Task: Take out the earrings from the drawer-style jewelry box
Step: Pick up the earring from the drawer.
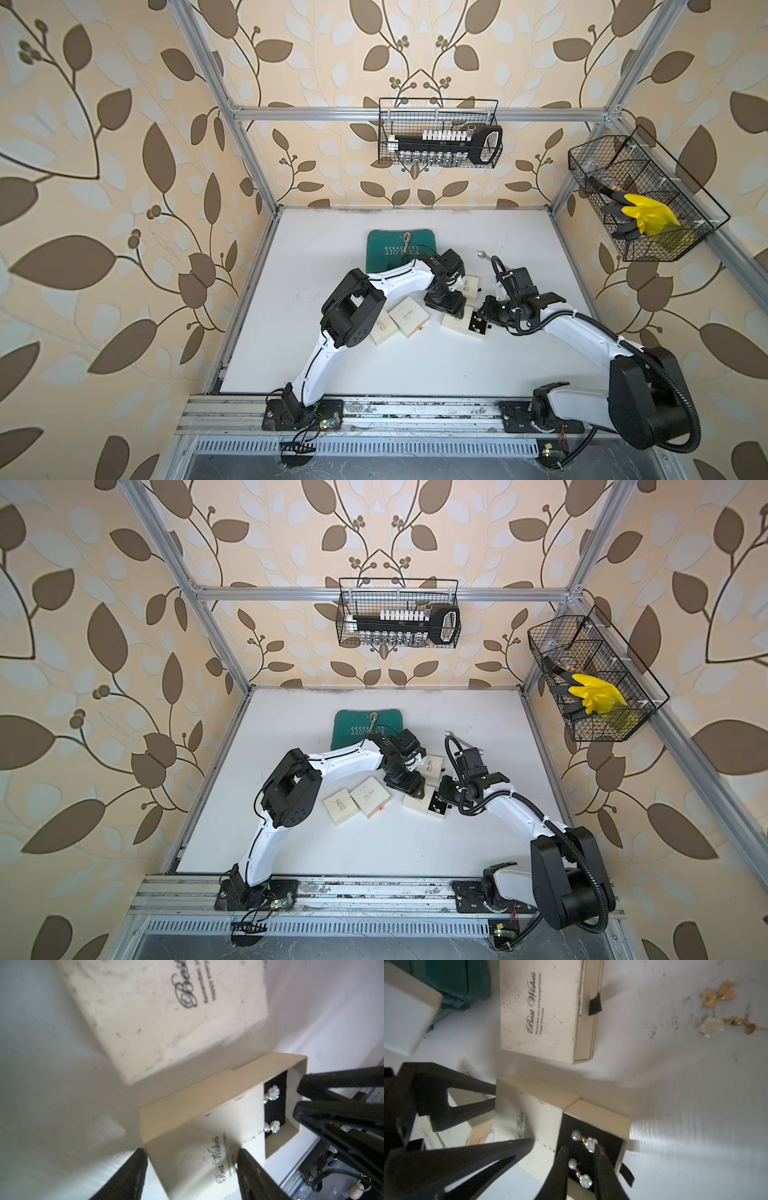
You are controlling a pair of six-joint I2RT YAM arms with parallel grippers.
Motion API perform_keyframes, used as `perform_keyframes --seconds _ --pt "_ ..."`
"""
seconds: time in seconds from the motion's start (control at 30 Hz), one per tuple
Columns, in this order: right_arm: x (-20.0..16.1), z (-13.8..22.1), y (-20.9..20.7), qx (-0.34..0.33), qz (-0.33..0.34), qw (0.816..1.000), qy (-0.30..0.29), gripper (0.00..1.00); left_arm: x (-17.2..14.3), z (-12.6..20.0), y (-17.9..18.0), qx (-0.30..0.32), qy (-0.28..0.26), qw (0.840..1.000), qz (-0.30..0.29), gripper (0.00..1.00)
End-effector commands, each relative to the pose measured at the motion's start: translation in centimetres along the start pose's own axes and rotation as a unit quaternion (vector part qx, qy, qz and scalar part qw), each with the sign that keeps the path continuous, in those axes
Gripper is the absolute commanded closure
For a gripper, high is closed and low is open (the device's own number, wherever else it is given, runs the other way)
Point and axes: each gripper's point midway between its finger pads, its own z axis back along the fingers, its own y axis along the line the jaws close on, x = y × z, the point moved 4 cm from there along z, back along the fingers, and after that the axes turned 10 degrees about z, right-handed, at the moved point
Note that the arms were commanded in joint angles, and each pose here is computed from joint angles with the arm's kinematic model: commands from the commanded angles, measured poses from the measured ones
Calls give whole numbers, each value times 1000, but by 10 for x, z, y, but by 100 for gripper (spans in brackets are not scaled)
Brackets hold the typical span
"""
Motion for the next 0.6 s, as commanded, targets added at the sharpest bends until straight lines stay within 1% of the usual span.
perform_keyframes --seconds 0.0,0.13,0.57 --pt "10 -2 4 0 20 1000 -3 75 -6 -10 16 31 21 999 13 30" --pt "8 -8 1 -13 23 1000 11 74 -6 -10 17 31 21 999 14 30" --pt "-12 -17 7 -3 35 998 43 74 -6 -11 16 27 24 999 14 30"
